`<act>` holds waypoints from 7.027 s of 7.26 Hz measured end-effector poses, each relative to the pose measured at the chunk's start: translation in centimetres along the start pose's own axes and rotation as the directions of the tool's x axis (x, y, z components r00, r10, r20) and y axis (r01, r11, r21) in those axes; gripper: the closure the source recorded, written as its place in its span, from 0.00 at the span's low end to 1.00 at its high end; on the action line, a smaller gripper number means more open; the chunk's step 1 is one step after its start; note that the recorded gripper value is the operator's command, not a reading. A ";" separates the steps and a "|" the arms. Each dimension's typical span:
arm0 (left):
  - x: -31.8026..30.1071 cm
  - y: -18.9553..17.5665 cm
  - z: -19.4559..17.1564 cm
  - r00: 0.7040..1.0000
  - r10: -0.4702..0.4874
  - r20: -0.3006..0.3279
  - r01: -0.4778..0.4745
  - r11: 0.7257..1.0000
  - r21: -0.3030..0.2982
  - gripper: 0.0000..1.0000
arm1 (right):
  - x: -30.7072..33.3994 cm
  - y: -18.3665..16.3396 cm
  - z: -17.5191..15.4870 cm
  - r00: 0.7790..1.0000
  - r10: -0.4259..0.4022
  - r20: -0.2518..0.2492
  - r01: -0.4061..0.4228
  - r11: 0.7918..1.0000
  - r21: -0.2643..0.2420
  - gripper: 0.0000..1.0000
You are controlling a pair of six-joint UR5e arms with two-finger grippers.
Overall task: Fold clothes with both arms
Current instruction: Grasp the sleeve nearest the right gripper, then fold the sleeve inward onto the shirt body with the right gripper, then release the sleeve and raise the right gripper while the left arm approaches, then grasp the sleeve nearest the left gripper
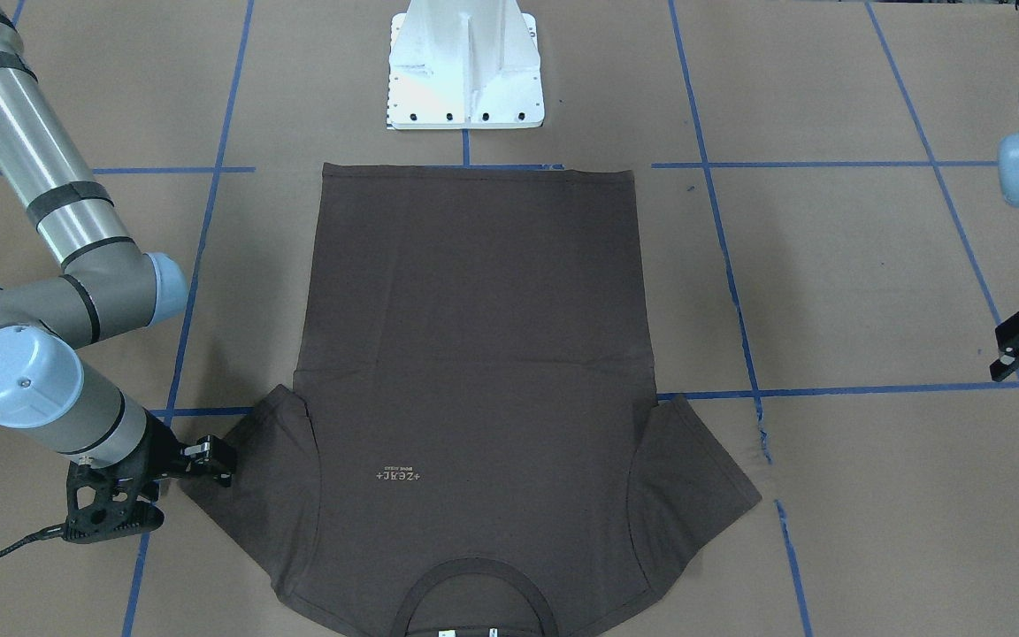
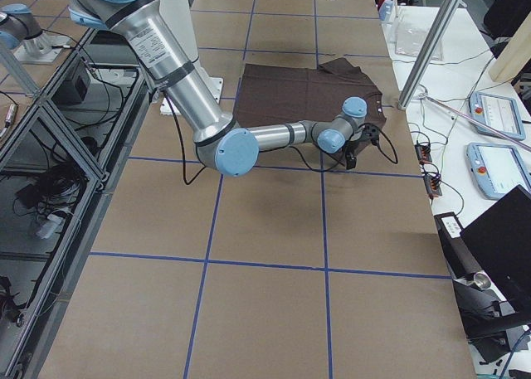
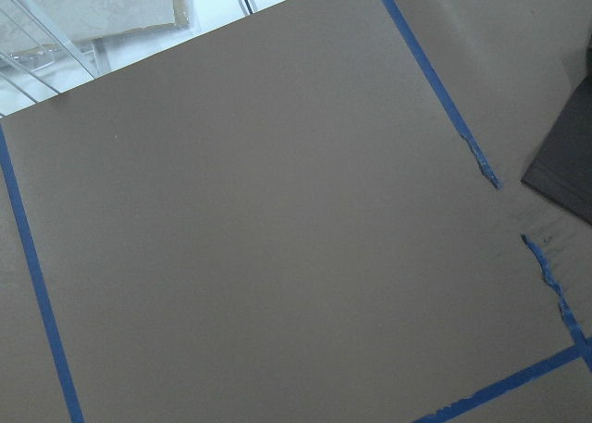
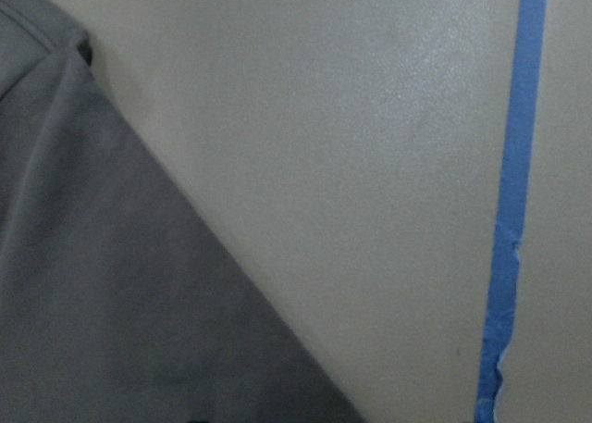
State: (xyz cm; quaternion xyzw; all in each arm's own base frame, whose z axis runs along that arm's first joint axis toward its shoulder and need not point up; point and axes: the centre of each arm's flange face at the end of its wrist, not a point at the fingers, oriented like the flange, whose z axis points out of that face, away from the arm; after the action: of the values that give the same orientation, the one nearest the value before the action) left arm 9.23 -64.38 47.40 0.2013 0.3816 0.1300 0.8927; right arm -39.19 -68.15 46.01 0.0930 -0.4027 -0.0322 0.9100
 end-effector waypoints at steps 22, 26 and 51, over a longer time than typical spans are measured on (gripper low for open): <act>-0.6 -1.2 -1.2 1.000 -0.028 0.010 0.028 1.000 0.013 0.00 | -23.7 -1.7 -4.0 0.993 -0.064 0.103 0.049 0.988 0.144 0.00; 4.0 -3.0 0.3 0.987 -0.155 -0.038 0.157 0.986 0.056 0.00 | -21.2 -2.7 -7.3 0.996 0.018 0.087 -0.021 0.999 0.030 0.00; 22.5 -6.0 23.9 0.919 -0.392 0.026 0.374 0.892 0.255 0.63 | -9.6 7.6 -20.1 0.990 -0.081 0.119 0.099 0.983 -0.155 0.00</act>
State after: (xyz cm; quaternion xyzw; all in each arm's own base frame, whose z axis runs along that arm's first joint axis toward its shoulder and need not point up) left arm 42.41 -67.19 45.47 0.2355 0.3925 -0.1043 0.8830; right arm -30.93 -56.56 27.26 0.0357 -0.4447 -0.1107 0.8881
